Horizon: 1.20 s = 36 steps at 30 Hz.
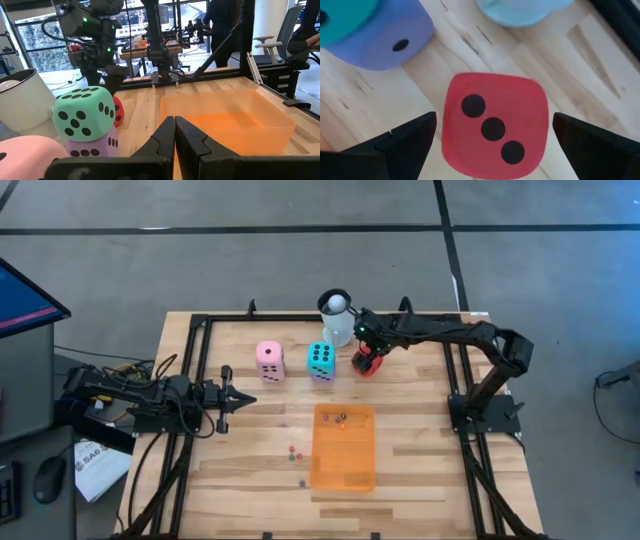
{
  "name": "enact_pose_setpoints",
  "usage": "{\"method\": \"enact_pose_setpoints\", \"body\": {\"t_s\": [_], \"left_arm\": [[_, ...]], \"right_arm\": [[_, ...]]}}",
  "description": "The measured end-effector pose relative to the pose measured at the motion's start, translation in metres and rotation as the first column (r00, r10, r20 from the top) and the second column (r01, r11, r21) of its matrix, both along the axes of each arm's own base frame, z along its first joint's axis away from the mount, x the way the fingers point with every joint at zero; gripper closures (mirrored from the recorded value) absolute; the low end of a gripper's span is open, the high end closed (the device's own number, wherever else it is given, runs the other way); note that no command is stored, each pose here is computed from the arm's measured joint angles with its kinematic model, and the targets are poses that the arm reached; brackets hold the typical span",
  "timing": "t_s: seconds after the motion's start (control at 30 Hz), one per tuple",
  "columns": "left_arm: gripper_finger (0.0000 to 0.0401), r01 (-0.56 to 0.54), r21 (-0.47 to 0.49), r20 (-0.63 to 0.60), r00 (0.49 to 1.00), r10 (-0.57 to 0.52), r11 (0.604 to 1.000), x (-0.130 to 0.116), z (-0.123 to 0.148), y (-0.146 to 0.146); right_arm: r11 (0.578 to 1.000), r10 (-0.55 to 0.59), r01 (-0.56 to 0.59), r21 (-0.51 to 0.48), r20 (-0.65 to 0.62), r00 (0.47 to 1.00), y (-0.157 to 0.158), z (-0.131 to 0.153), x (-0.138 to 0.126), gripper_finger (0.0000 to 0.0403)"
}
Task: Pick & Place Dice
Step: Put the large red dice into the orange bin
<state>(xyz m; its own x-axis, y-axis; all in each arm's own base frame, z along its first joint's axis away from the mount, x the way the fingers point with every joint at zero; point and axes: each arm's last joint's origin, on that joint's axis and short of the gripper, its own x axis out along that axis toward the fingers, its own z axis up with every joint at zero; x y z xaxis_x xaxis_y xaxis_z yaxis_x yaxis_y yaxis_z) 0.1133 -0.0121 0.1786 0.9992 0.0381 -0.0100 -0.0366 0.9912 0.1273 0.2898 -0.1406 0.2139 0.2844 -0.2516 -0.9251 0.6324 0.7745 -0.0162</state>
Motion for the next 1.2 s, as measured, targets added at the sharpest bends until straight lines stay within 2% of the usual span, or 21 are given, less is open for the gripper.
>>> {"method": "enact_pose_setpoints", "body": {"t_s": [0.27, 0.73, 1.07, 1.2], "left_arm": [[0.0401, 0.000, 0.000, -0.001, 1.000, 0.000, 1.000, 0.000, 0.000, 0.000], [0.0401, 0.000, 0.000, -0.001, 1.000, 0.000, 1.000, 0.000, 0.000, 0.000], [0.0401, 0.000, 0.000, -0.001, 1.000, 0.000, 1.000, 0.000, 0.000, 0.000], [0.0401, 0.000, 0.000, -0.001, 1.000, 0.000, 1.000, 0.000, 0.000, 0.000]], "right_arm": [[0.999, -0.029, 0.029, 0.018, -0.011, 1.000, 0.001, -0.021, -0.009, 0.0007], [1.000, 0.014, -0.014, 0.003, -0.022, 1.000, 0.000, -0.024, -0.010, 0.0008], [0.998, 0.054, -0.054, -0.012, -0.032, 0.998, 0.000, -0.022, -0.011, 0.0060], [0.997, 0.075, -0.076, -0.012, -0.058, 0.995, -0.001, -0.013, -0.009, 0.0063]]}}
